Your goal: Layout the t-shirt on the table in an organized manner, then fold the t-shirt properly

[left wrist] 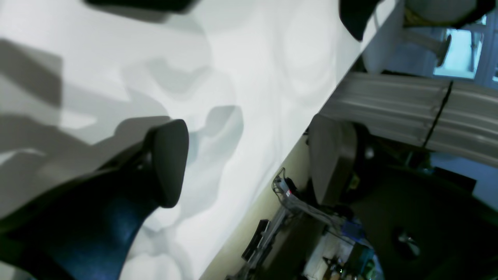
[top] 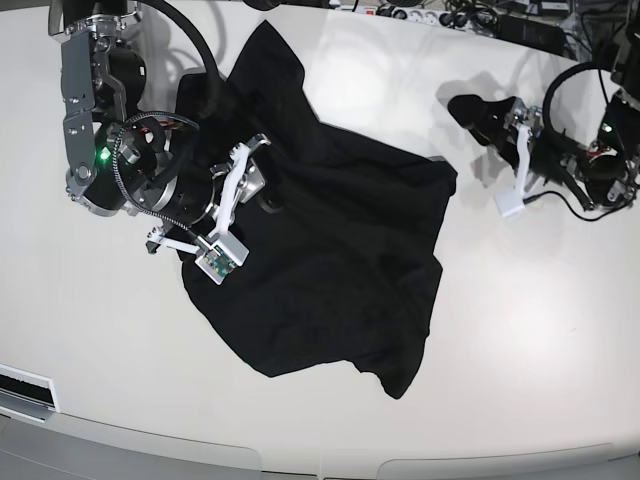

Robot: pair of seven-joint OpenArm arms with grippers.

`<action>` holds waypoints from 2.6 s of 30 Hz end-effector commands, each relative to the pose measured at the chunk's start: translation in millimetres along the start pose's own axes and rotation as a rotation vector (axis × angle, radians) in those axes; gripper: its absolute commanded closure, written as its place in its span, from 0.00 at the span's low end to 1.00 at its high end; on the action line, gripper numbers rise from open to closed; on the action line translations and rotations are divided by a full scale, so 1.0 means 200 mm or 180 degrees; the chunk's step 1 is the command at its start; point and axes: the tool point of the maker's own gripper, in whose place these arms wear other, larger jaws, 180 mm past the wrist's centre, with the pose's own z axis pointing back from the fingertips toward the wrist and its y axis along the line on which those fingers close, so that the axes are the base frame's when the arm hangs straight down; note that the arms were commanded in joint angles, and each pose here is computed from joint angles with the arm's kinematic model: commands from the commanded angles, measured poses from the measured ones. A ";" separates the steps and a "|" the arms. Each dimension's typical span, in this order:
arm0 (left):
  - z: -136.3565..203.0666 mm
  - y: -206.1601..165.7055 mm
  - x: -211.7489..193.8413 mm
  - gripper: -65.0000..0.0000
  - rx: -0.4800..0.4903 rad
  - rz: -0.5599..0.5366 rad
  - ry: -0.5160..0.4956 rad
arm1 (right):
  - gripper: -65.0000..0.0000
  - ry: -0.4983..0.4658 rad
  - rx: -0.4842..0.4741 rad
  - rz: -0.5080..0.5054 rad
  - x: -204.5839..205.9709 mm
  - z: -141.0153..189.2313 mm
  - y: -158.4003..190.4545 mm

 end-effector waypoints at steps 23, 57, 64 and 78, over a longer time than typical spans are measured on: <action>-0.29 0.01 0.16 0.24 0.0375 -0.0219 -0.0168 | 0.38 0.0497 -0.0212 0.0230 -0.42 0.20 0.09; -0.21 -0.02 0.15 0.24 0.0233 -0.0181 -0.0017 | 1.00 0.0361 -0.1520 0.0440 -0.19 0.27 -0.31; -0.18 -0.01 0.13 0.24 0.0213 -0.0130 -0.0022 | 1.00 -0.0278 -0.2522 0.0346 0.10 0.63 -0.59; -0.35 -0.46 0.33 0.24 -0.1004 -0.0304 -0.0520 | 1.00 -0.0666 -0.2305 0.0275 0.24 0.64 -0.59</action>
